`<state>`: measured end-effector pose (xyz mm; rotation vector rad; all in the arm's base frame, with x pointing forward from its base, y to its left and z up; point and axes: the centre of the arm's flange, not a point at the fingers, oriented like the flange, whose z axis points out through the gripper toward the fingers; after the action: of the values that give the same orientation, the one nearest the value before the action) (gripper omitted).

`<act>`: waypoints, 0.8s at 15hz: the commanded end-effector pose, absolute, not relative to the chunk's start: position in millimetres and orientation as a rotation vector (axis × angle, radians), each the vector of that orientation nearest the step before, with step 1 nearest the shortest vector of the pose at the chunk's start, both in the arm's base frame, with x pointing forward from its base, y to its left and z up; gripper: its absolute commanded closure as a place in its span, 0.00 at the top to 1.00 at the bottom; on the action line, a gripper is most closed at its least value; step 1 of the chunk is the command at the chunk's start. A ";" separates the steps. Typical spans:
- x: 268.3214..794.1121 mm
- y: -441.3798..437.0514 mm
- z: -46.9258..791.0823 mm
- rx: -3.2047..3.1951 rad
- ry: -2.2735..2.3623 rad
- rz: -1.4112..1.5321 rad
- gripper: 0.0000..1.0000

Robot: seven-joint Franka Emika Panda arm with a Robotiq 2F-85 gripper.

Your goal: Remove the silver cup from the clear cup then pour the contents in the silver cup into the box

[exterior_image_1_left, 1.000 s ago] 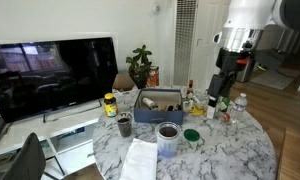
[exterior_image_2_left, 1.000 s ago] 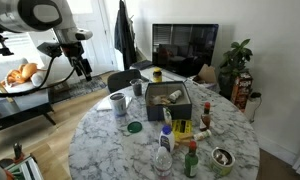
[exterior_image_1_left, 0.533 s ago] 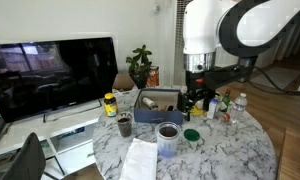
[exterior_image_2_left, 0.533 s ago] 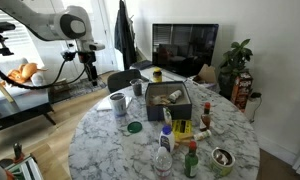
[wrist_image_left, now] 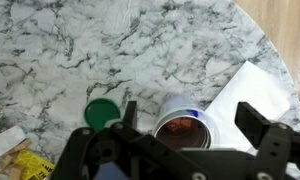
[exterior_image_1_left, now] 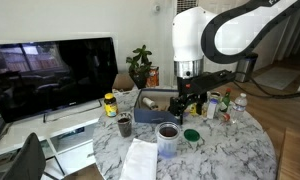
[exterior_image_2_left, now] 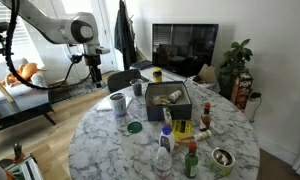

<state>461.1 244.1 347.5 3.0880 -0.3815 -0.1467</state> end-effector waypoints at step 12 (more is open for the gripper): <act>505.7 212.8 250.9 3.063 -0.950 -0.175 1.00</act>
<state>500.1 206.0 268.2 3.0681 -0.8414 -0.1879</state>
